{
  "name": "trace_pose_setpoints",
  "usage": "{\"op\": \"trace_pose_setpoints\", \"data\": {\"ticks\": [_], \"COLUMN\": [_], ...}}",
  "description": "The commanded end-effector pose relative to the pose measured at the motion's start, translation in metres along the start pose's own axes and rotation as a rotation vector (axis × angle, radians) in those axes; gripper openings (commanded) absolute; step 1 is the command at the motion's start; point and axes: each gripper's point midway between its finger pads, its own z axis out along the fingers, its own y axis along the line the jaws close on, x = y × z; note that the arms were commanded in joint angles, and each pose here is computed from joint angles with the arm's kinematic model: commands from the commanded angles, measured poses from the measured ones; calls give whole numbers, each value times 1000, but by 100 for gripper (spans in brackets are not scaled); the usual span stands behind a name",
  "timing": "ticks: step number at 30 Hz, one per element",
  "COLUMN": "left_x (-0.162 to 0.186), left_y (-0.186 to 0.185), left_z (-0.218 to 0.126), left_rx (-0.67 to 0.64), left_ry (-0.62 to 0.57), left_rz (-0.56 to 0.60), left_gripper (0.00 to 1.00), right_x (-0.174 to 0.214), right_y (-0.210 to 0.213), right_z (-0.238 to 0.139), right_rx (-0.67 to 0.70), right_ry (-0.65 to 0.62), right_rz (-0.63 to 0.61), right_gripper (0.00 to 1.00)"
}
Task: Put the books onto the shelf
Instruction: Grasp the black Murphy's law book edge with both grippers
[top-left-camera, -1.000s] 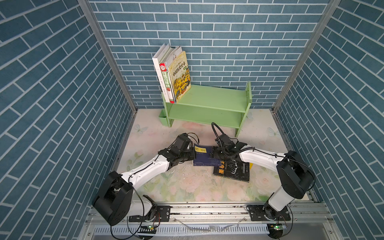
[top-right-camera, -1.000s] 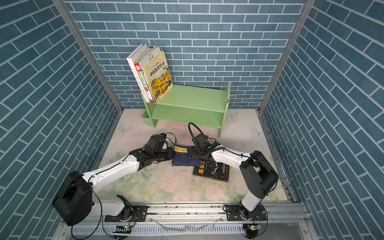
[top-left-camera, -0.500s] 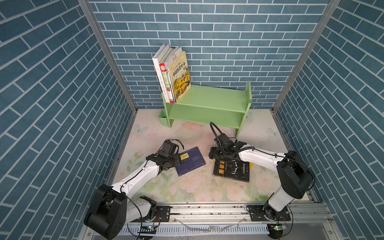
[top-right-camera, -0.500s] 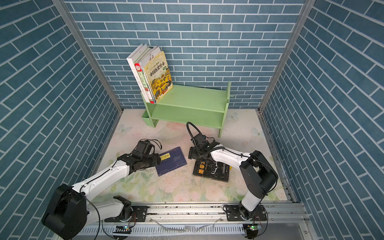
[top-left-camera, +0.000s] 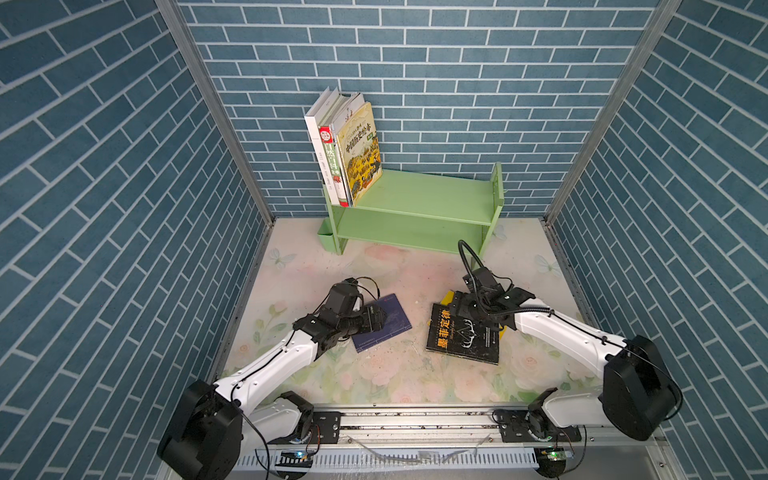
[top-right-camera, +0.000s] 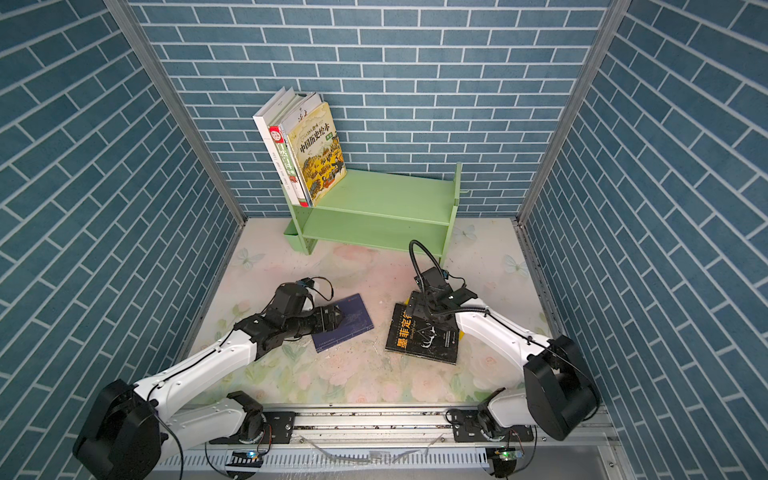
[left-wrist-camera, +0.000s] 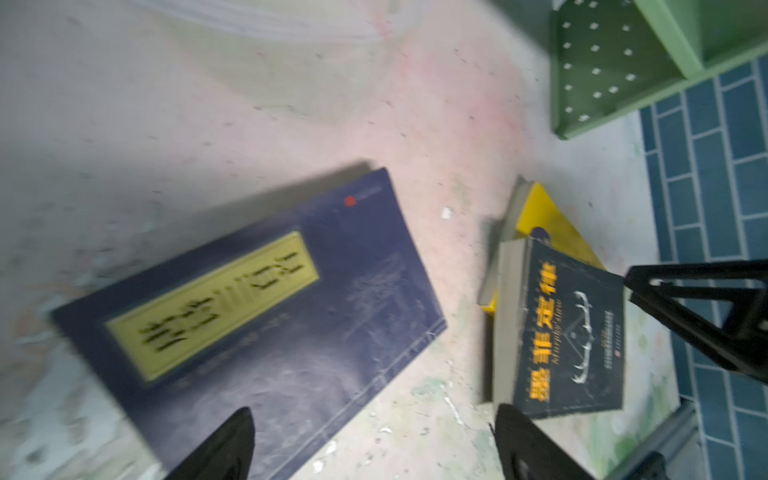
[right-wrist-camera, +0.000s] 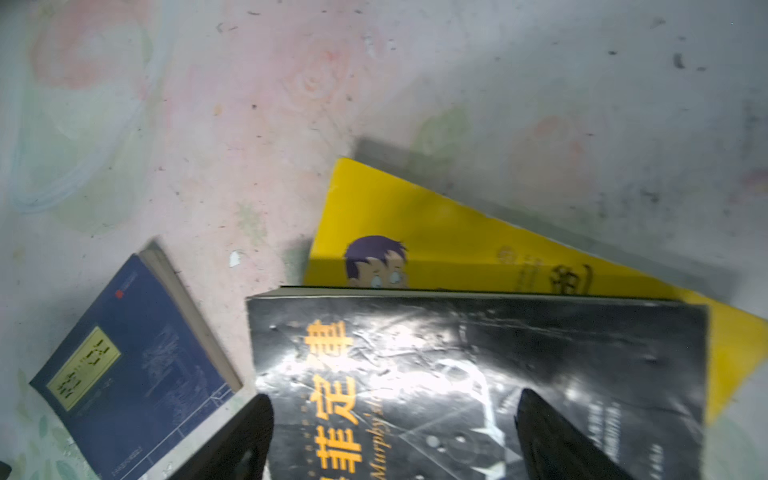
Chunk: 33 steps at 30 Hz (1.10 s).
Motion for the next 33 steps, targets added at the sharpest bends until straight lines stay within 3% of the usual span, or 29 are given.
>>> {"op": "trace_pose_setpoints", "data": {"ticks": [1, 11, 18, 28, 33], "left_x": [-3, 24, 57, 78, 82], "left_y": [-43, -89, -122, -112, -119], "left_z": [7, 63, 94, 122, 127], "left_rx": [127, 254, 318, 280, 320], "left_ry": [7, 133, 246, 340, 355], "left_rz": [68, 90, 99, 22, -7], "left_gripper": [97, 99, 95, 86, 81], "right_x": [9, 38, 54, 62, 60], "right_y": [-29, -80, -87, -82, -80], "right_z": [-9, -12, -3, 13, 16], "right_rx": [57, 55, -7, -42, -38], "right_ry": [4, 16, 40, 85, 89], "right_rz": [39, 157, 214, 239, 246], "right_gripper": [93, 94, 93, 89, 85]}}
